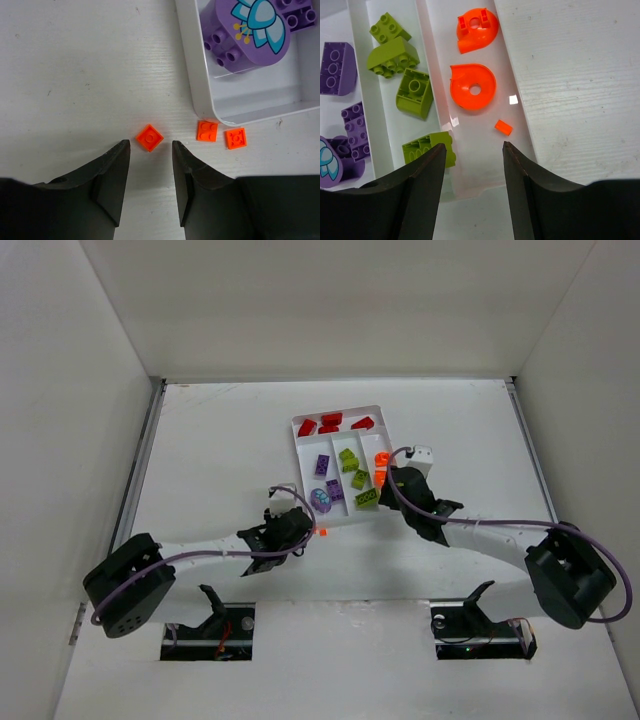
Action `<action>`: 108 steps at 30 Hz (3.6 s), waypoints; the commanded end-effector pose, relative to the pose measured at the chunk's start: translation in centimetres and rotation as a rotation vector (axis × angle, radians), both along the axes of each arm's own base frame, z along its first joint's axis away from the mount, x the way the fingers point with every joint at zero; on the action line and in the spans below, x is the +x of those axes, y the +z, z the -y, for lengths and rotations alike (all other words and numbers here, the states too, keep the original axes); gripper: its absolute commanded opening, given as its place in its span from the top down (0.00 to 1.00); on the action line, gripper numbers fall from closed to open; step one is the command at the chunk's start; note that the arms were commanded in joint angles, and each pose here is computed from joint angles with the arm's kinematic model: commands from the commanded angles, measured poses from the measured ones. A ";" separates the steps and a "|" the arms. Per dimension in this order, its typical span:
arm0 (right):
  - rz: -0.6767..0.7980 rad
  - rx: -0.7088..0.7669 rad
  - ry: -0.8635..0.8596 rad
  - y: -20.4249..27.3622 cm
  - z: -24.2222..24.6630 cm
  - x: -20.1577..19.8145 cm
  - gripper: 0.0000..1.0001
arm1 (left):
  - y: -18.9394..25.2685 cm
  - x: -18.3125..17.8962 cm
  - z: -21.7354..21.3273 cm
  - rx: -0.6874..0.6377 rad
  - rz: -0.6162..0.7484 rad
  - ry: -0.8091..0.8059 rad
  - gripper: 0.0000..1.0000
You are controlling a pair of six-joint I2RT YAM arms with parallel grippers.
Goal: Sort the legos into containers by color
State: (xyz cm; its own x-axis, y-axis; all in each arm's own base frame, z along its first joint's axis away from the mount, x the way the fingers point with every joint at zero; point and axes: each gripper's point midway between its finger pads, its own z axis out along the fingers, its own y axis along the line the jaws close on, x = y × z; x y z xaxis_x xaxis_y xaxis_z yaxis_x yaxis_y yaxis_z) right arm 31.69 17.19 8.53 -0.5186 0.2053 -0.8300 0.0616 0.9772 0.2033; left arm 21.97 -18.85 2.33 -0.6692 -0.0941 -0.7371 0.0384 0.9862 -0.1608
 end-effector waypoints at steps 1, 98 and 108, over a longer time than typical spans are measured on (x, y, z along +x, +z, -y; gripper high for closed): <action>0.056 0.056 0.010 1.5 -1.0 0.5 0.45 | 1.5 1.6 0.1 -0.018 0.058 0.055 0.64; 0.249 0.314 -0.171 6.7 5.2 -0.3 0.60 | 10.9 23.9 24.0 -0.239 0.272 -0.151 0.51; 0.228 0.247 0.144 7.5 -3.4 -2.0 0.85 | 19.1 18.3 17.1 -0.263 0.365 -0.168 0.64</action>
State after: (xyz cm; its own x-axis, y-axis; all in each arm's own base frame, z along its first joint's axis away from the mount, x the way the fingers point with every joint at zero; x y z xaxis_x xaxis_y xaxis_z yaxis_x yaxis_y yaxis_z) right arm 29.77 16.32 13.82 -0.3644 0.4143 -0.8340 0.0017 0.8959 0.4443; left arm 41.50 -38.56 13.36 -0.5086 -0.1400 -0.8496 0.2595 0.9159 -0.3062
